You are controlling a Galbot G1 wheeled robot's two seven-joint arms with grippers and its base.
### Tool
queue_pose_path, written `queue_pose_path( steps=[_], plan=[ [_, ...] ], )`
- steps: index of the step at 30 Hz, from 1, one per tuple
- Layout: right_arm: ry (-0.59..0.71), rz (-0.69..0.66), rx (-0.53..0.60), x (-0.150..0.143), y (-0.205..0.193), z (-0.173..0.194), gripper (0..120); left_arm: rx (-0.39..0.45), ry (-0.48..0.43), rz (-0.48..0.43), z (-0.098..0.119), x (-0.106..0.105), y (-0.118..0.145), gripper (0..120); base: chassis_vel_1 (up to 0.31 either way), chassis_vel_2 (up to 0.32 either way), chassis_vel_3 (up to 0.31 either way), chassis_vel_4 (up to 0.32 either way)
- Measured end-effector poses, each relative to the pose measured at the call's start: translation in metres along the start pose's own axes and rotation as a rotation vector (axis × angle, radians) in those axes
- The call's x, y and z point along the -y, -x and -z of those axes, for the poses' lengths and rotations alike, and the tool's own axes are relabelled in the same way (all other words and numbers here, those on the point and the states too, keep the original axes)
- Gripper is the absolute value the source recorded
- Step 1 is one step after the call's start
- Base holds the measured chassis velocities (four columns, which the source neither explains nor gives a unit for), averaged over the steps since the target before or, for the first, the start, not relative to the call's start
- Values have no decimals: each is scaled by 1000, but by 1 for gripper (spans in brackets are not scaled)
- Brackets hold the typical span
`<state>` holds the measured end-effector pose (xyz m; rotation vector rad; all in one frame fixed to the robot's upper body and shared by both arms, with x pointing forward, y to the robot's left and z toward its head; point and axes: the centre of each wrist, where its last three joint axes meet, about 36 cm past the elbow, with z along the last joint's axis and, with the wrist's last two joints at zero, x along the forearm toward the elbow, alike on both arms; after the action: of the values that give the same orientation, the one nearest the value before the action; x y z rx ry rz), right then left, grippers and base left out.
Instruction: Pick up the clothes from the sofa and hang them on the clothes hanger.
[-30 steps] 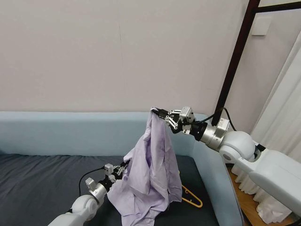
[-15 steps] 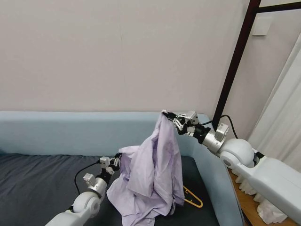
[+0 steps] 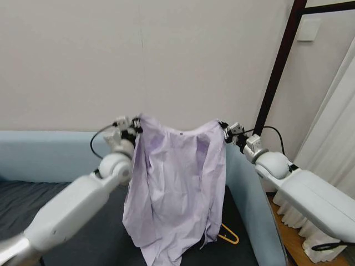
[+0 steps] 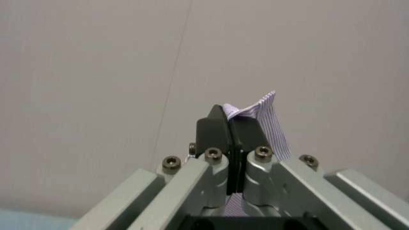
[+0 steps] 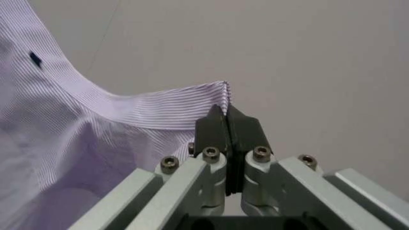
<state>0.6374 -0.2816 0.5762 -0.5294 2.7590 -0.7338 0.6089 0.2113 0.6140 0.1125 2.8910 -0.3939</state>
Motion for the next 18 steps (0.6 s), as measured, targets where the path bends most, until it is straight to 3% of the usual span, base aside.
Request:
queue_pose_path(
  steps=[4,6,9,11,12,13,15,17,18],
  plan=[
    [-28,-36,35,15,15,28,0,21,20,-15,21,19,21,0,0,0,0,0],
    [-69,-107,70,37,27,52,0,45,49,-33,32,31,36,0,0,0,0,0],
    [-52,-149,82,55,26,70,0,86,115,-55,31,33,36,0,0,0,0,0],
    [2,-119,87,46,4,87,0,90,148,-73,20,23,3,0,0,0,0,0],
    [2,-119,87,46,4,87,0,90,148,-73,20,23,3,0,0,0,0,0],
    [55,-72,79,19,-20,95,0,65,146,-69,16,14,-32,0,0,0,0,0],
    [108,-26,72,-8,-46,107,0,50,131,-75,19,4,-73,0,0,0,0,0],
    [144,25,93,-30,-73,129,0,31,127,-53,28,-12,-110,0,0,0,0,0],
    [144,25,93,-30,-73,129,0,31,127,-53,28,-12,-110,0,0,0,0,0]
  ],
)
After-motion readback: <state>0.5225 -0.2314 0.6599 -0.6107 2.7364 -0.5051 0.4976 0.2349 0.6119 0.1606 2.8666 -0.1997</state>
